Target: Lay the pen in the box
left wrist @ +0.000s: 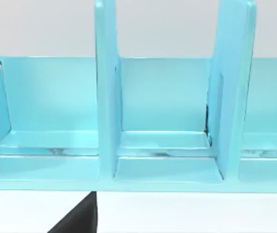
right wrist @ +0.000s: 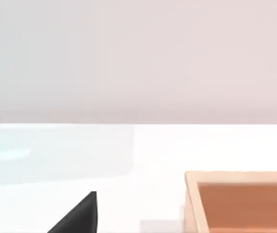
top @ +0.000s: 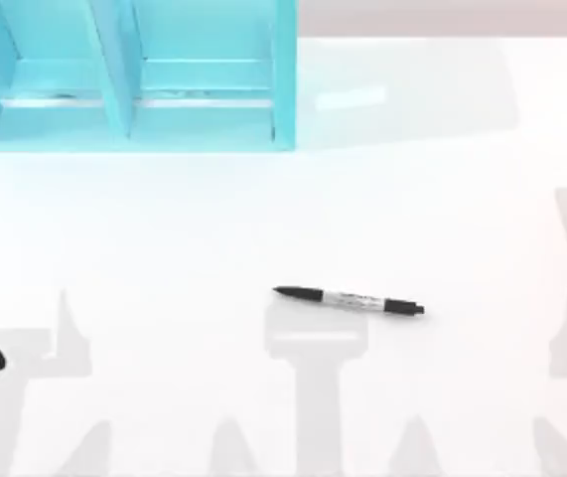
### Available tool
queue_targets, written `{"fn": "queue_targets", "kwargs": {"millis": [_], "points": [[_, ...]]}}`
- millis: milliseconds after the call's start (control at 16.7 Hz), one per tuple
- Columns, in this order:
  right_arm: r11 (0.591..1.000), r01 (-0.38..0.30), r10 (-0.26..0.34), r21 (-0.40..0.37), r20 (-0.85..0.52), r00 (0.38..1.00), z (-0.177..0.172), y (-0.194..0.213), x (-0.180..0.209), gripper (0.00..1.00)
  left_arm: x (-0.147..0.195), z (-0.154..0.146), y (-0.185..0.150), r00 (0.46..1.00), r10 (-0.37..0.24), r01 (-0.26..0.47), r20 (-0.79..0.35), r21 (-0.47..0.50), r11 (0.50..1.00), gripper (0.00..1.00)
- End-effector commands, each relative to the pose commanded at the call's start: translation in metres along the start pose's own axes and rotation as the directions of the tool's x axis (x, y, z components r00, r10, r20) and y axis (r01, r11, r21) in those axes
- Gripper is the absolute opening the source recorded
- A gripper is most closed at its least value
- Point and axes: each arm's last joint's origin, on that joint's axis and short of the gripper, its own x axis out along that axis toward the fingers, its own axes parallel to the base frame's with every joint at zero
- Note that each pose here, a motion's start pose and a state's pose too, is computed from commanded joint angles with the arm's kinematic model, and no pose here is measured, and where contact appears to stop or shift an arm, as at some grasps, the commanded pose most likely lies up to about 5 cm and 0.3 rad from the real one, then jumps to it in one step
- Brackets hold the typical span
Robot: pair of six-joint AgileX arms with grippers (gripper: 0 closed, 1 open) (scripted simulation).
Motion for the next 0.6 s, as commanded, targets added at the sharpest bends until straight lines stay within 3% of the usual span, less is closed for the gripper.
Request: {"fn": "queue_targets", "kwargs": {"millis": [300,480,600], "points": [[0.999,-0.039,0.038,-0.025,-0.056,0.998,0.005,0.003,0.001,1.00,0.000,0.000,0.000,1.000,0.000,0.000,0.000,0.000,1.000,1.00],[0.988,-0.133,0.114,-0.079,-0.204,0.972,0.017,0.011,0.007,1.00,0.000,0.000,0.000,1.000,0.000,0.000,0.000,0.000,1.000,1.00],[0.968,-0.223,0.170,-0.118,-0.346,0.923,0.026,0.019,0.015,1.00,0.000,0.000,0.000,1.000,0.000,0.000,0.000,0.000,1.000,1.00]]}}
